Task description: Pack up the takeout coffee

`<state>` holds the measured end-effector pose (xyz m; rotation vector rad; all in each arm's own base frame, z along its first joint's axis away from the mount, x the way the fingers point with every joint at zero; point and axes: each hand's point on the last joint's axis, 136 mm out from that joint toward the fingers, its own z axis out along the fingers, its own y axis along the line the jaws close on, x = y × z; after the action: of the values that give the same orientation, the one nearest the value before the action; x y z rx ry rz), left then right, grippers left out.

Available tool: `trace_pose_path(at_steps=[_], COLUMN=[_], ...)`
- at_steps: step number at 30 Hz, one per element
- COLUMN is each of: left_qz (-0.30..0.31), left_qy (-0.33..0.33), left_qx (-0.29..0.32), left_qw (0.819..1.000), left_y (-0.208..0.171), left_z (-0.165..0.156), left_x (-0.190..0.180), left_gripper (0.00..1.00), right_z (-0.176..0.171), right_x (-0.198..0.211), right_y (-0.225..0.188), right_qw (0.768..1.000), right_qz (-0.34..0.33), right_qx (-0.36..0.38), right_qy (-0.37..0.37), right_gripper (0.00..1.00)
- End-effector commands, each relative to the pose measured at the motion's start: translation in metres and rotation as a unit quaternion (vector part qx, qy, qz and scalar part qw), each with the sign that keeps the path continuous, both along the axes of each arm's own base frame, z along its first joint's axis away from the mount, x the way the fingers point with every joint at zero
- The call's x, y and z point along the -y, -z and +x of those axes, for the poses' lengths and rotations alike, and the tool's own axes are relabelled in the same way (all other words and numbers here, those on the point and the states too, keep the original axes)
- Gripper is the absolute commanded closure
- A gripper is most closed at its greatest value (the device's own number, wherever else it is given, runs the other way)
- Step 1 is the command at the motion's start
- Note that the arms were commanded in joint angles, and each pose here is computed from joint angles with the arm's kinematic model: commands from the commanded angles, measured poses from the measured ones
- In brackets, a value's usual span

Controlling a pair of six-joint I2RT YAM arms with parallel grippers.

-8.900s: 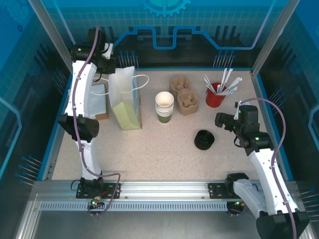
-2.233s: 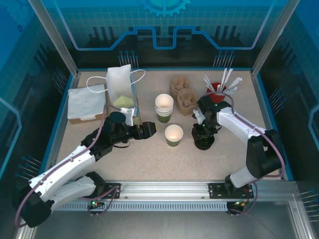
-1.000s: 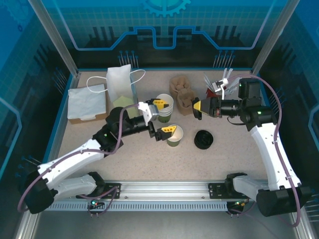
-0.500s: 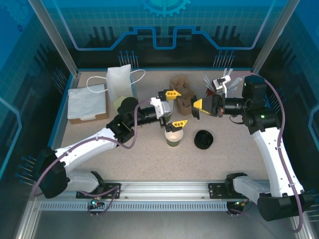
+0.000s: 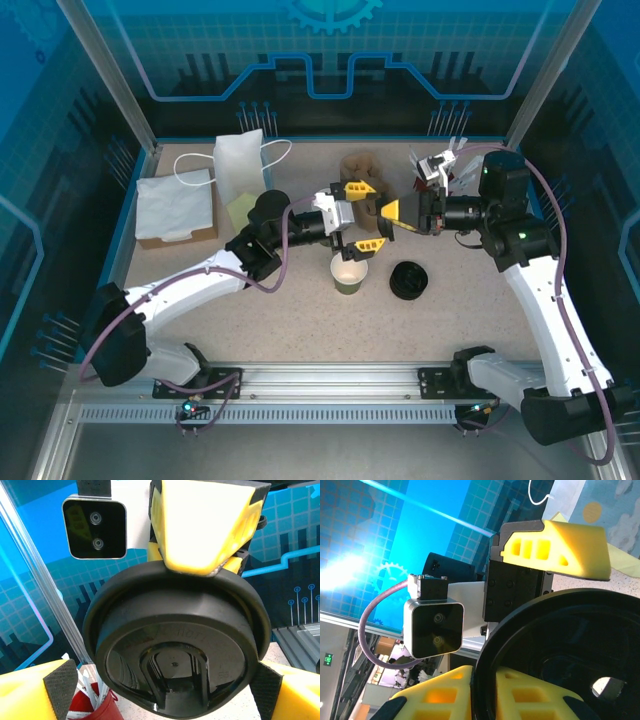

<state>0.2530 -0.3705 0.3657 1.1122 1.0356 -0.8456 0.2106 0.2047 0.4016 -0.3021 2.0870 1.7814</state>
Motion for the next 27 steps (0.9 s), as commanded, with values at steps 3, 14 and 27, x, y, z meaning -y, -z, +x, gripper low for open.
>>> trace_pose_path(at_steps=[3, 14, 27], left_qz=[-0.015, 0.001, 0.041], left_qy=[0.020, 0.019, 0.003], left_qx=[0.034, 0.040, 0.031], left_qw=[0.999, 0.999, 0.999], left_y=[-0.019, -0.016, -0.002], left_z=[-0.008, -0.011, -0.014], left_x=[0.005, 0.003, -0.007], left_gripper=[0.11, 0.21, 0.29], right_z=[-0.008, -0.008, -0.007], right_x=[-0.004, -0.007, -0.006], right_y=[-0.013, -0.009, 0.005], right_qw=[1.000, 1.000, 1.000], right_qz=[0.008, 0.006, -0.010], right_qx=[0.019, 0.015, 0.002], right_qy=[-0.010, -0.015, -0.015], right_gripper=[0.83, 0.82, 0.79])
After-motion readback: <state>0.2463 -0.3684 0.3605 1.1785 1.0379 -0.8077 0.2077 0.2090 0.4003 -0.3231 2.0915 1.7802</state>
